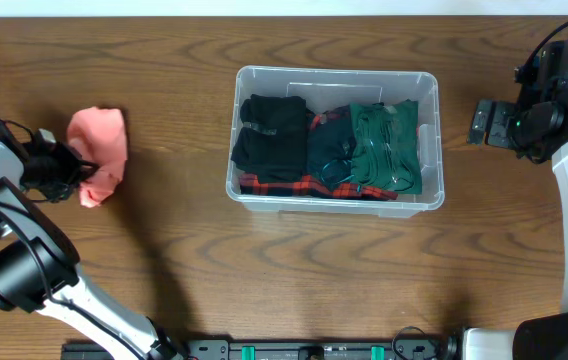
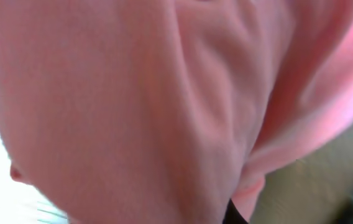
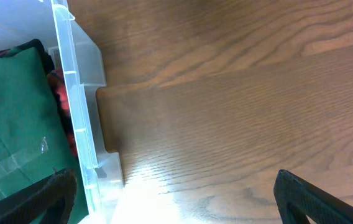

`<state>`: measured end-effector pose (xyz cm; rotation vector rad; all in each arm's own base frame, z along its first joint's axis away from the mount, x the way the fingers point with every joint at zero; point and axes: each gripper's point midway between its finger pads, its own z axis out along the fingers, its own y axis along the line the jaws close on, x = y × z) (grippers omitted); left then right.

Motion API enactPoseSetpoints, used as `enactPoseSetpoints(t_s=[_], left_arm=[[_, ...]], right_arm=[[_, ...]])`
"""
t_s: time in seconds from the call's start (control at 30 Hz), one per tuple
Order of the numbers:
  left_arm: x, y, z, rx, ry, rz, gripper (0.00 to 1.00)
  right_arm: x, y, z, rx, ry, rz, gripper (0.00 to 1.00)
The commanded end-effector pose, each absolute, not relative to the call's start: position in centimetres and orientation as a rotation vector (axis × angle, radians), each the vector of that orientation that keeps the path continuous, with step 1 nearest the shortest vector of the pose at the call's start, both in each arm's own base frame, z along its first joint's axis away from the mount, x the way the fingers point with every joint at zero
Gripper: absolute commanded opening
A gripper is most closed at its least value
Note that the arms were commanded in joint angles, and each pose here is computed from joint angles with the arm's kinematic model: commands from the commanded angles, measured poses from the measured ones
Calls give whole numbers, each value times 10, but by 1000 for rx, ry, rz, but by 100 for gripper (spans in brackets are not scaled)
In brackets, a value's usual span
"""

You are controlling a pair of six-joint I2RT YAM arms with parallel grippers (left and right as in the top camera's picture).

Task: Pack container
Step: 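Move the left gripper to the pink garment and grasp it, then drop the pink garment into the bin with the left gripper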

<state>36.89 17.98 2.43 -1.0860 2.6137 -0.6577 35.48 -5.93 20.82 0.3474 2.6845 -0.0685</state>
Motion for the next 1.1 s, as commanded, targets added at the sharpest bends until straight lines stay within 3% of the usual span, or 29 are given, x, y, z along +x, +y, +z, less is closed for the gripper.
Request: enactPoseSetpoints(t_s=[0.0,0.27,0.43,0.8,1.07], left_arm=[[388,148,99,-889,2459,-855,6],[385,53,253,-442,2278,-822,6],[364,-34,296,-286,2281,-823,6],[358,-205,271,-270,2395,-823,6],[363,-263,191,-579,2548,-769,6]], right_arm=[[355,-61,208,339,2686,-78,99],[354,-61,208,340,2690,-77,99],[354,-61,208,340,2689,-76,99],[355,-58,208,334,2689,-50,99],[355,-58,208,333,2690,-49,99]])
